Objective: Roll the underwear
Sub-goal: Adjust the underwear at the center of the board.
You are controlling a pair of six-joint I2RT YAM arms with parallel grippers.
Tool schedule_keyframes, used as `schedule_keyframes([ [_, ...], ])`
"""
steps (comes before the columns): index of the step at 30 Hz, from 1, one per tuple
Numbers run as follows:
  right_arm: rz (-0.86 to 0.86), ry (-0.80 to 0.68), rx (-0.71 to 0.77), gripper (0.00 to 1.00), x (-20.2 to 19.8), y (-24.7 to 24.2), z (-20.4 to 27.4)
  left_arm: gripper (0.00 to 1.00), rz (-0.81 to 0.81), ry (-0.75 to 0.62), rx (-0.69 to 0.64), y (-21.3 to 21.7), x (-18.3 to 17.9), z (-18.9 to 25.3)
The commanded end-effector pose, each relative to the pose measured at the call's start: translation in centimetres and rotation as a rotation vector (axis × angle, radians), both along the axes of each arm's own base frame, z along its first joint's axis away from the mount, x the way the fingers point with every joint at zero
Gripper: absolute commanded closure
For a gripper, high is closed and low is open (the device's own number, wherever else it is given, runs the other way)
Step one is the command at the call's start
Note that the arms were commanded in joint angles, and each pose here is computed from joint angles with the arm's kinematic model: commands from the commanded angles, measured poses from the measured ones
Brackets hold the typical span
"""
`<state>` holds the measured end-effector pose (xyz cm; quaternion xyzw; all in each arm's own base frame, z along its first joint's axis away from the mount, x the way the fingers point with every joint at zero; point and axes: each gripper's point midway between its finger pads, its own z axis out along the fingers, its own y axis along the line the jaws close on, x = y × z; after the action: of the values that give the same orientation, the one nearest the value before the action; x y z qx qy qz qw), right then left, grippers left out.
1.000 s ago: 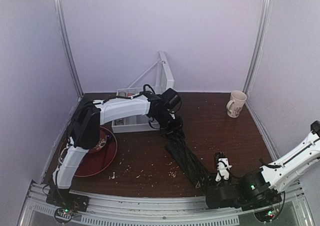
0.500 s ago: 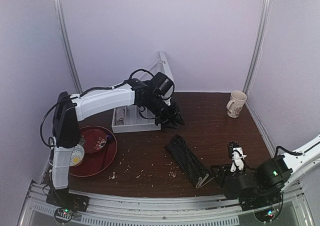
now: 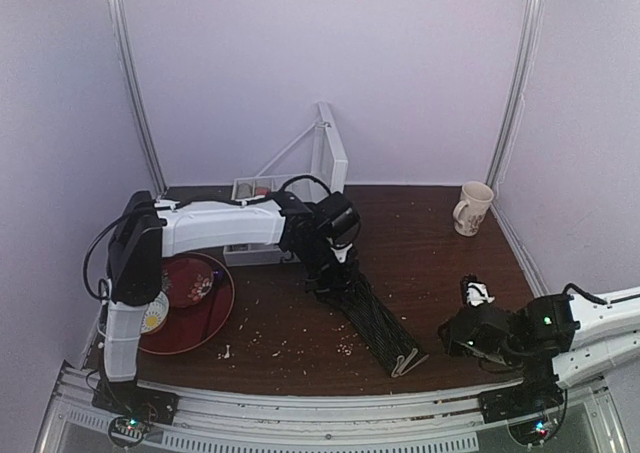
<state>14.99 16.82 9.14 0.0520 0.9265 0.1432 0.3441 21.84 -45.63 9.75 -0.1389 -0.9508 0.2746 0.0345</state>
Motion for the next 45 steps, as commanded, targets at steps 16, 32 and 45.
schedule_keyframes([
  [16, 0.172, 0.307, 0.057, 1.0, -0.4, 3.8, -6.1, 0.6, -0.158, 0.145, -0.08, -2.1, -5.1, -2.5],
  [32, 0.212, 0.339, 0.048, 1.0, -0.8, 5.5, -6.4, 0.6, -0.141, 0.129, -0.042, -0.3, -4.7, -3.4],
  [45, 0.162, 0.285, 0.014, 1.0, 0.1, 2.8, -5.3, 0.6, -0.138, 0.138, -0.07, -0.9, -4.7, -2.8],
])
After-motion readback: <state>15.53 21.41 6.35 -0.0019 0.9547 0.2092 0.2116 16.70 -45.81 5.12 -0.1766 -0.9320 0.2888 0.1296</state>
